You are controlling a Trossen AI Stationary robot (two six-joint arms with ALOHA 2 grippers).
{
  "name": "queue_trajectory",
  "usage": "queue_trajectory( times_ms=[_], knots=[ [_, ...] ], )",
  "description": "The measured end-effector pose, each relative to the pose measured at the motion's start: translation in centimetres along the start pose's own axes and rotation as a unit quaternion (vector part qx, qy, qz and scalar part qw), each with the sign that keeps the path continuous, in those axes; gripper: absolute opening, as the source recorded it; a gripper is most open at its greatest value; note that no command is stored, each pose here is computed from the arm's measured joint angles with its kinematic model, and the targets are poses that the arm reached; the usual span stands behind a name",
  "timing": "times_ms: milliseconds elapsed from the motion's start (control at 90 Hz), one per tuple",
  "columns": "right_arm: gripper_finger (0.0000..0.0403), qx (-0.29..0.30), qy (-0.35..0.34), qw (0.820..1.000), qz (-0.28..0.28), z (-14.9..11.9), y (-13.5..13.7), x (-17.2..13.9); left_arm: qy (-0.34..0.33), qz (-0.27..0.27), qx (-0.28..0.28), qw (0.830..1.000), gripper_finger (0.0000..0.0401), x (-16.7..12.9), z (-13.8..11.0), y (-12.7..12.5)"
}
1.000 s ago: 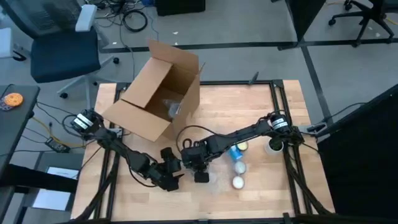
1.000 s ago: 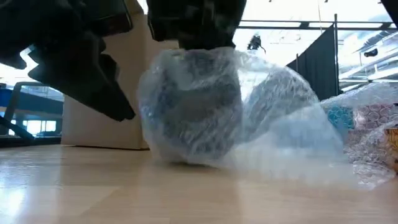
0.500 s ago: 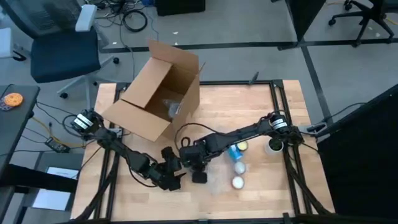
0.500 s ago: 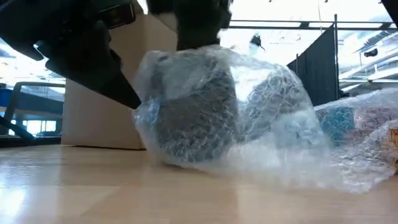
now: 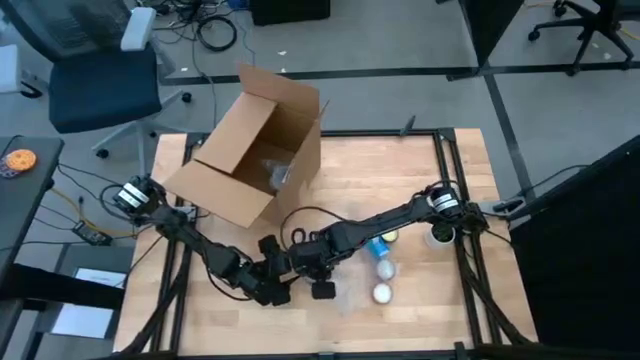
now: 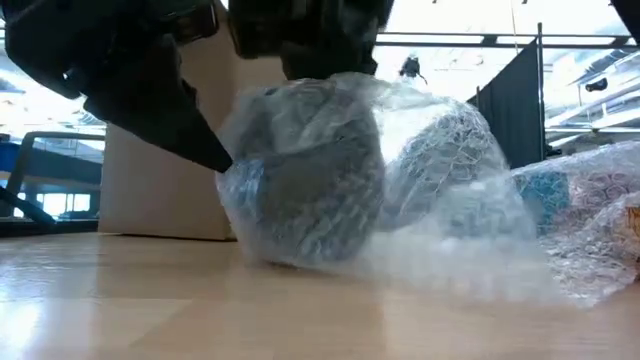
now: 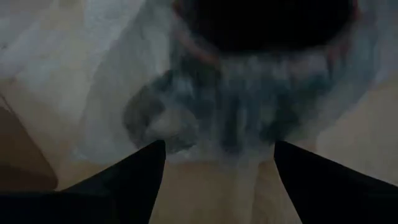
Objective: Wrap mug
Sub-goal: Wrap the mug with the bubble wrap
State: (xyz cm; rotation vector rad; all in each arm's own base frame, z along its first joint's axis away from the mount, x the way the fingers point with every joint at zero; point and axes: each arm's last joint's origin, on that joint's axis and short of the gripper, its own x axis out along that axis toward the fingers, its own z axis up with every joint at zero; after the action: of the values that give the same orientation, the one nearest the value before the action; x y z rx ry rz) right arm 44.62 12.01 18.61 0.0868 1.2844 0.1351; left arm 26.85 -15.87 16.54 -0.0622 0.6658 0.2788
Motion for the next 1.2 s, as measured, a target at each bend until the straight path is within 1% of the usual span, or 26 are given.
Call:
queue_trajectory(
  times_ms=[89, 189, 333, 456, 522, 578, 756, 878, 956, 1044, 1122, 1200],
  knots=[
    [0.0, 0.005, 0.007, 1.0, -0.004, 0.0, -0.3, 0.7, -0.003, -0.002, -0.003, 1.0, 0.0286, 0.1, -0.1, 0.1],
    [0.0, 0.004, -0.003, 1.0, -0.005, 0.6, -0.2, 0.4, -0.002, 0.0, -0.005, 1.0, 0.0286, 0.2, -0.2, 0.2],
    [0.0, 0.001, -0.017, 1.0, -0.005, 1.5, 0.3, -1.5, -0.006, 0.009, -0.008, 1.0, 0.0286, 0.8, -0.3, 0.3],
    [0.0, -0.002, -0.015, 1.0, -0.025, 1.8, 0.7, -2.8, -0.015, 0.016, -0.013, 1.0, 0.0286, 1.9, -0.6, 0.0],
    [0.0, -0.005, -0.038, 0.999, -0.031, 2.3, 0.9, -3.6, -0.011, 0.019, -0.014, 1.0, 0.0286, 2.5, -0.8, 0.1],
    [0.0, -0.005, -0.03, 0.999, -0.041, 2.1, 0.9, -3.6, -0.012, 0.026, -0.018, 0.999, 0.0286, 2.9, -0.7, 0.3],
    [0.0, -0.008, -0.025, 0.999, -0.042, 1.8, 1.4, -4.0, 0.002, 0.033, -0.012, 0.999, 0.0286, 2.9, -0.7, 0.8],
    [0.0, -0.014, -0.016, 0.998, -0.051, 1.8, 2.2, -6.0, 0.009, 0.032, -0.008, 0.999, 0.0286, 2.6, -0.4, 0.9],
    [0.0, -0.018, -0.01, 0.998, -0.067, 1.6, 2.6, -7.4, 0.014, 0.027, -0.006, 1.0, 0.0286, 2.1, 0.3, 0.8],
    [0.0, -0.012, 0.005, 0.997, -0.079, 1.3, 2.7, -8.0, 0.022, 0.031, 0.002, 0.999, 0.0286, 1.5, 1.4, 0.5],
    [0.0, -0.008, 0.013, 0.996, -0.087, 1.1, 2.6, -8.0, 0.031, 0.035, 0.011, 0.999, 0.0286, 1.2, 2.3, 0.3],
    [0.0, -0.005, 0.019, 0.996, -0.09, 1.0, 2.3, -7.3, 0.039, 0.037, 0.023, 0.998, 0.0286, 0.7, 3.2, 0.0]
  ],
)
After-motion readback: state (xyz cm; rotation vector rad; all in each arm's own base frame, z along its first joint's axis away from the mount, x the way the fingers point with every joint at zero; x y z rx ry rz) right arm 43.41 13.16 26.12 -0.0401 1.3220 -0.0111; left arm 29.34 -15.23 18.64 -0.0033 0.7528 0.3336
